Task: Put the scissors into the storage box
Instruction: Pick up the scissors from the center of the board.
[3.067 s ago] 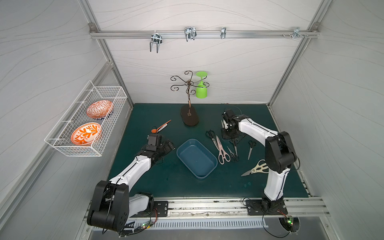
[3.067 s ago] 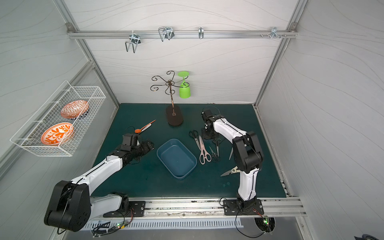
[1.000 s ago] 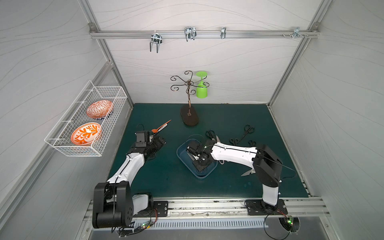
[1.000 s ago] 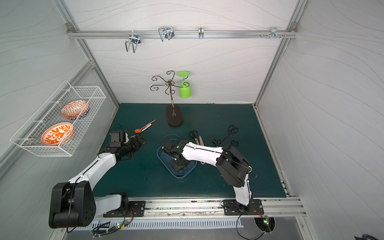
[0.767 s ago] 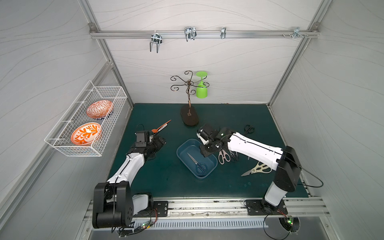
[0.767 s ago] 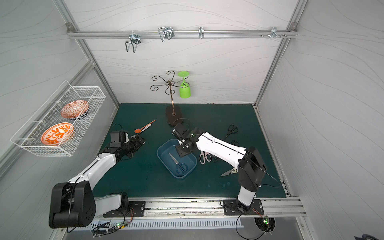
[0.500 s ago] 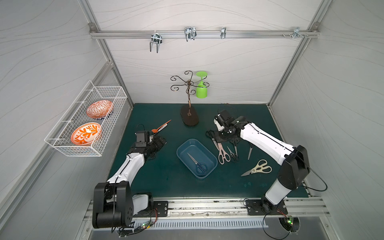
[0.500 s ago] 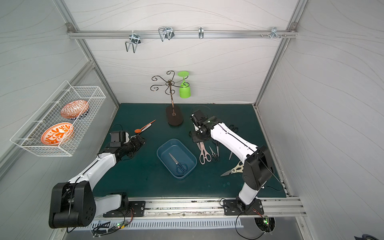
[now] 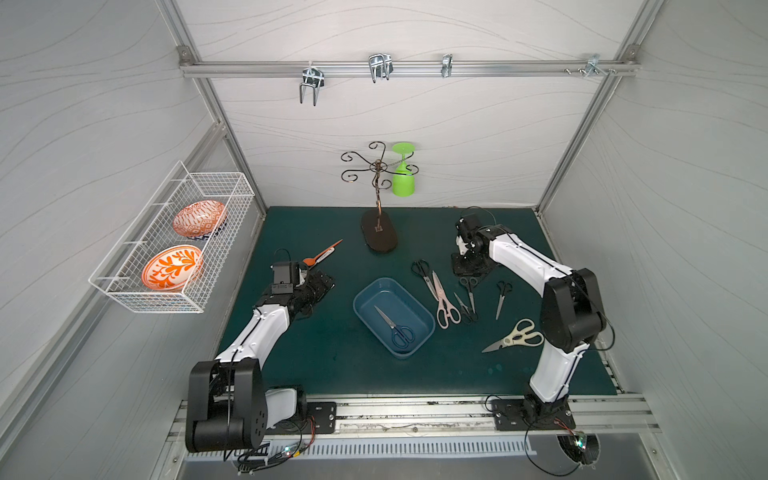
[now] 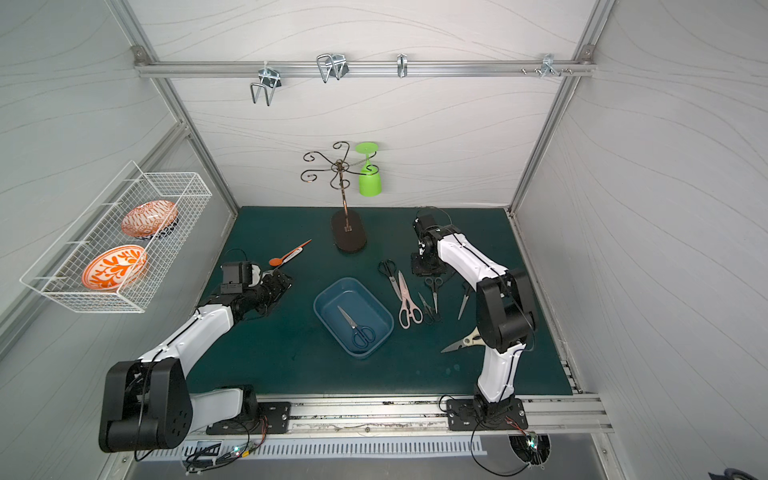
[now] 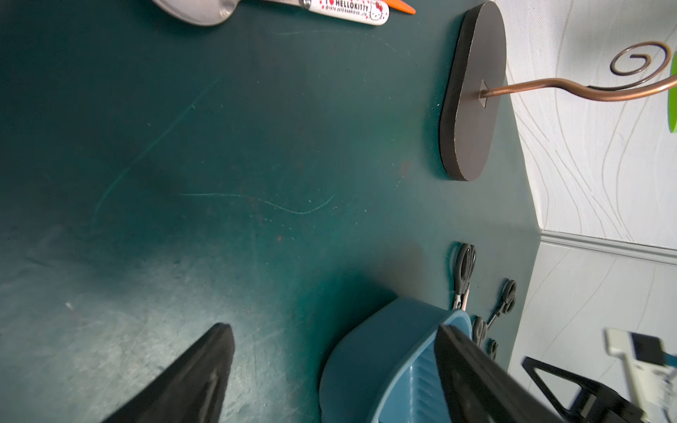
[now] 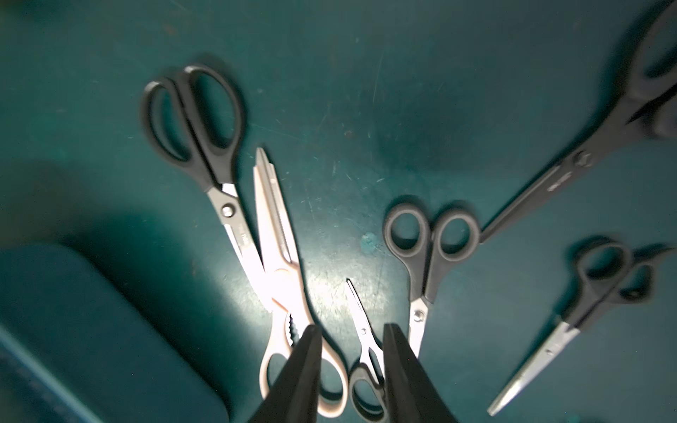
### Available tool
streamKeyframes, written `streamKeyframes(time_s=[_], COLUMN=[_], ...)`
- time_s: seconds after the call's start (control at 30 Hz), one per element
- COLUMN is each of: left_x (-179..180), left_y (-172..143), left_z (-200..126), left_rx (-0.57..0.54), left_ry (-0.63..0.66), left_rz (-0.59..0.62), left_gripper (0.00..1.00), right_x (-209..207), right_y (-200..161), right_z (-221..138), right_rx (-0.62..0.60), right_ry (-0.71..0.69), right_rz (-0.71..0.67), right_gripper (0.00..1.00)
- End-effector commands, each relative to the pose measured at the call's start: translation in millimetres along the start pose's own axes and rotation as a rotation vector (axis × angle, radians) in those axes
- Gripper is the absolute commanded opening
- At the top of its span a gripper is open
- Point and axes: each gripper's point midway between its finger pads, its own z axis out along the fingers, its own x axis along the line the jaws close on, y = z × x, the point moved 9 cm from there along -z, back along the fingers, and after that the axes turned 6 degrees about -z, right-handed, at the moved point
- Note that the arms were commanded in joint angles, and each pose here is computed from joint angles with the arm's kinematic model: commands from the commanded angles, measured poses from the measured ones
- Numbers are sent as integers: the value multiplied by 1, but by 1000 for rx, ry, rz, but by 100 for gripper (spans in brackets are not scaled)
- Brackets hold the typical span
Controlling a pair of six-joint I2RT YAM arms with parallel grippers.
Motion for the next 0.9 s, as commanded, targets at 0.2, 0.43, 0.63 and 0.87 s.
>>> streamKeyframes(time_s=[0.2,0.43,0.63,0.87], left_x=[-12,-12,-11,-11], left_y=[5,6,5,6], left_z=[2,4,6,7], left_rx=[-2,5,13,16], left_ry=[-52,-48,-42,-37], left_rz=[8,9,9,12], left_gripper=[90,90,90,90], right_x=[-8,-14,-18,-24], right_y=[4,-1,1,2], right_z=[35,50,56,65], right_rx=[55,84,80,98], right_ry=[-27,-63,-61,-74], right_rz=[15,9,14,16], right_gripper=[30,29,29,29])
